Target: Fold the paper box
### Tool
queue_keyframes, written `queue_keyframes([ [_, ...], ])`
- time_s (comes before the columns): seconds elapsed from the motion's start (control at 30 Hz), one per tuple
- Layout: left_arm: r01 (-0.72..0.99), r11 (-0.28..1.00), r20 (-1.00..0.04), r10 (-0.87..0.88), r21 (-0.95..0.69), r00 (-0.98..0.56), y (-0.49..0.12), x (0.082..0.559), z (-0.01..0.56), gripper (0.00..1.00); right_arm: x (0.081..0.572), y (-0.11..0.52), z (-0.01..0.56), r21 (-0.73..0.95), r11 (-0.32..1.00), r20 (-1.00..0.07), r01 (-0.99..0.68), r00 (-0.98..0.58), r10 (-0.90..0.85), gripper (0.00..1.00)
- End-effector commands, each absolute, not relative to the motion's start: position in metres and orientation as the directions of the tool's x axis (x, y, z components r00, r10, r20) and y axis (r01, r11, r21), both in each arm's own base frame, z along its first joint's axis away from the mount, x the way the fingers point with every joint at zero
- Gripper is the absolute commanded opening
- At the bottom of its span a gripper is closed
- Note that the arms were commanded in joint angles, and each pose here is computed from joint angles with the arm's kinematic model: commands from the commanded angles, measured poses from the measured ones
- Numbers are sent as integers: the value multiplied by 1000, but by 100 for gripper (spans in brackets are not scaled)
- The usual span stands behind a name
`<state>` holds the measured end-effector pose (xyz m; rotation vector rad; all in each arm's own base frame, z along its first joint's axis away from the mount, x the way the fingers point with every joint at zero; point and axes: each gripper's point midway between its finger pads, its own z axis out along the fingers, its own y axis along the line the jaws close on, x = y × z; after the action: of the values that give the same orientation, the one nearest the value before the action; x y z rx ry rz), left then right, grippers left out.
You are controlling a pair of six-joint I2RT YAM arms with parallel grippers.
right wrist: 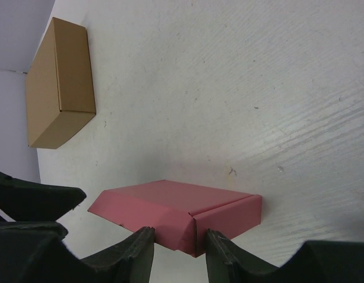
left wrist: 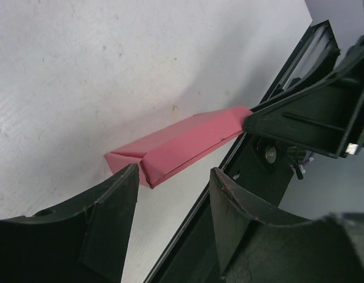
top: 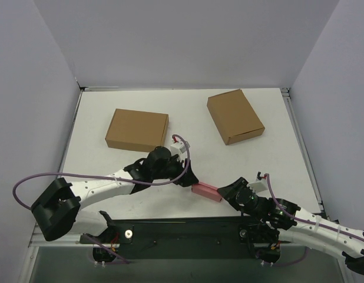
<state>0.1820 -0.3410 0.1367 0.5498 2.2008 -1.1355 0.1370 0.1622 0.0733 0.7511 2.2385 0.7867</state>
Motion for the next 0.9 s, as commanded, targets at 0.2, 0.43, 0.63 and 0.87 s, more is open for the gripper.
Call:
queue_keyframes([
  [0.2, 504, 501, -611, -63, -703, -789, -353, 191, 133, 61, 125, 132, 39, 536, 779, -460, 325, -662, 592, 38],
  [0.43, 463, 531, -593, -97, -710, -799, -353, 201, 122, 61, 124, 132, 37, 536, 778, -458, 326, -662, 593, 38],
  [0.63, 440, 555, -571, -79, -706, -817, -350, 199, 103, 58, 124, 132, 37, 538, 778, -457, 324, -663, 593, 38],
  [0.87, 441, 552, -551, -40, -708, -834, -349, 190, 90, 47, 124, 131, 36, 539, 777, -459, 326, -660, 595, 38],
])
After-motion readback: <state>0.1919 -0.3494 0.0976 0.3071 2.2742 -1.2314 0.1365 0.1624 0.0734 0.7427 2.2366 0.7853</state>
